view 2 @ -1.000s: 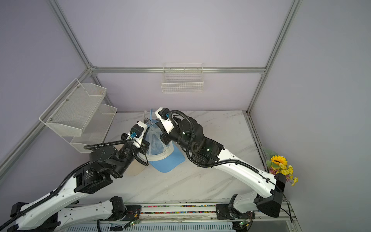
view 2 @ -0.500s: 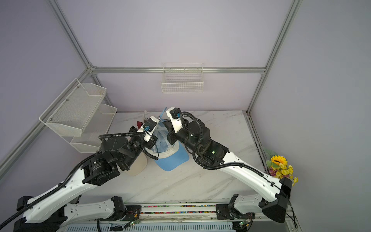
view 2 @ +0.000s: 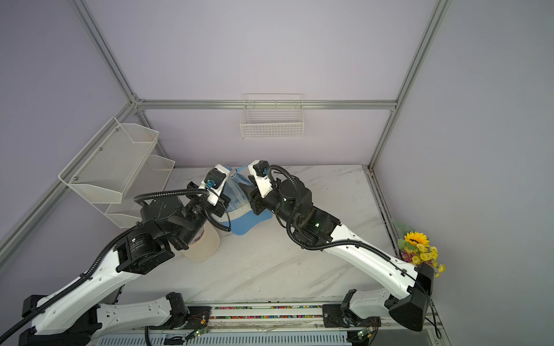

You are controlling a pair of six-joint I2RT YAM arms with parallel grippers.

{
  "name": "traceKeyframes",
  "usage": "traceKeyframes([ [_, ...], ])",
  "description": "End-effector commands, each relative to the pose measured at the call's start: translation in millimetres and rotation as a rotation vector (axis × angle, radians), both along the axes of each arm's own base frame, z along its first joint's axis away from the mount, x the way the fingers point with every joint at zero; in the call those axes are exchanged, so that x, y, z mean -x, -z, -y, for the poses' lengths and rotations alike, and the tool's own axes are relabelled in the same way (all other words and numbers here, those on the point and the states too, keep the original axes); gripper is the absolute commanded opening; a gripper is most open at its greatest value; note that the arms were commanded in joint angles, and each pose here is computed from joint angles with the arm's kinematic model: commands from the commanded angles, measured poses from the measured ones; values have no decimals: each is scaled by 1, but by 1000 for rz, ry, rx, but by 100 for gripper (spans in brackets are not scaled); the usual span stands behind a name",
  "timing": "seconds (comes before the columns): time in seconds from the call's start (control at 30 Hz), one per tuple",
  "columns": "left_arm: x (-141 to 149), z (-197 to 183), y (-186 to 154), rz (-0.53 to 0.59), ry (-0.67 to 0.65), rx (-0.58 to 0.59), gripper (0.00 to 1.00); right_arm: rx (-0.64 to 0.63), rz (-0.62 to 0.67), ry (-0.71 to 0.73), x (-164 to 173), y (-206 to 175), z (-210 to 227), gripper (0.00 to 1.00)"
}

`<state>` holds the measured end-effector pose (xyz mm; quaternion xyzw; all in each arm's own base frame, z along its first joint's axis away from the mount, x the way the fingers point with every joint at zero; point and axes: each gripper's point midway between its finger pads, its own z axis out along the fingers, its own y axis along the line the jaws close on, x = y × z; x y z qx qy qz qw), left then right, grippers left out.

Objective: Open the adjustable buckle of the baseball cap
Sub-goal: Pull the adjustable strap on the baseball cap.

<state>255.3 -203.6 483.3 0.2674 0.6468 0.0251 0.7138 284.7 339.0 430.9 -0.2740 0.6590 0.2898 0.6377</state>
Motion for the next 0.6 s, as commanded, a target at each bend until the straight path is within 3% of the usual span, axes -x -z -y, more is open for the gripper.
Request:
traceKeyframes([
  [0.0, 5, -5, -25, 27, 21, 90, 0, -17, 24, -9, 3, -9, -5, 40],
  [0.4, -2, 5, -8, -31, 33, 54, 0, -43, 105, -4, 18, -43, -9, 40],
  [0.57, -1, 8, -5, -48, 52, 54, 0, -46, 119, 10, 18, -46, -6, 32],
])
